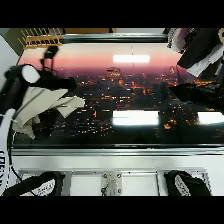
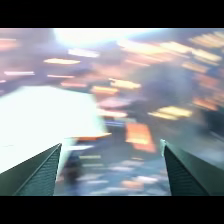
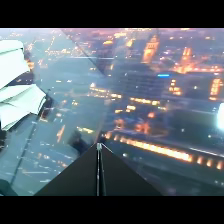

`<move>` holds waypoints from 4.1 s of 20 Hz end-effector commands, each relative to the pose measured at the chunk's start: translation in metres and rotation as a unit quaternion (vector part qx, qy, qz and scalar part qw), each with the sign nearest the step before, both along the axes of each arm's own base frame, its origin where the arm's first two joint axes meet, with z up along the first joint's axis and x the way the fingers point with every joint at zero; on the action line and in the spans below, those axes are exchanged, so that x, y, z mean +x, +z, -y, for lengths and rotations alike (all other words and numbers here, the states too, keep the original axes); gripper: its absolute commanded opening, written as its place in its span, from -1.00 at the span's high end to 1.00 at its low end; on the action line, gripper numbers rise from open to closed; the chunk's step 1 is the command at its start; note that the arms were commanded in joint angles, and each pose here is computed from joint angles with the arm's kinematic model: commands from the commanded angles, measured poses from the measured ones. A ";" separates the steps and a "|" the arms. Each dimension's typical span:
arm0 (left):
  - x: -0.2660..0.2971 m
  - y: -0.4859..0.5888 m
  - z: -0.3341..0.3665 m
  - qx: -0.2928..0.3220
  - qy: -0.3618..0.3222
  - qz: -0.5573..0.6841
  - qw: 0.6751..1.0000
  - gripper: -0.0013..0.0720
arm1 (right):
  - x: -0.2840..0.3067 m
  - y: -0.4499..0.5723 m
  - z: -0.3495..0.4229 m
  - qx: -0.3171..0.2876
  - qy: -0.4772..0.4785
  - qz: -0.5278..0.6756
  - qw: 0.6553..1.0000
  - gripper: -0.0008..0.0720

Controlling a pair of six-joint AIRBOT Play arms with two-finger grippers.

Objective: Fold the clothes and pants, and hang the long-sleeved shirts on hangers.

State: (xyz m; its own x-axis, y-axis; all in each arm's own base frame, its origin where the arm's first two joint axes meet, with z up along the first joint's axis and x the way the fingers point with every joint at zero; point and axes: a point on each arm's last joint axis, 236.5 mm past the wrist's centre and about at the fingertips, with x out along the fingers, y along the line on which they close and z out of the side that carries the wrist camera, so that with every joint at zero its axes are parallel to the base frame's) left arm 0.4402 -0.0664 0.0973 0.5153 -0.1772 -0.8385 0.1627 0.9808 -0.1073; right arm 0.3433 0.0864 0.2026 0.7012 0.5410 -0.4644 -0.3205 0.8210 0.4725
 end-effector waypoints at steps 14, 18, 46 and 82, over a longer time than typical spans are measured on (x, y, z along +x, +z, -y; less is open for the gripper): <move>-0.037 -0.135 -0.282 -0.035 0.339 -0.168 0.925 -0.95 | 0.000 0.000 0.000 0.000 0.000 0.000 1.000 0.94; -0.021 -0.124 -0.252 -0.026 0.300 -0.157 0.941 0.94 | 0.000 0.000 0.000 0.000 0.000 0.000 1.000 0.94; -0.048 0.017 0.200 -0.179 -0.124 -0.047 0.975 -0.87 | 0.007 -0.036 0.067 -0.127 -0.087 -0.033 0.988 0.96; -0.191 -0.178 0.205 -0.172 -0.101 -0.286 0.937 0.84 | -0.114 -0.278 0.079 -0.025 -0.113 -0.396 0.911 -0.69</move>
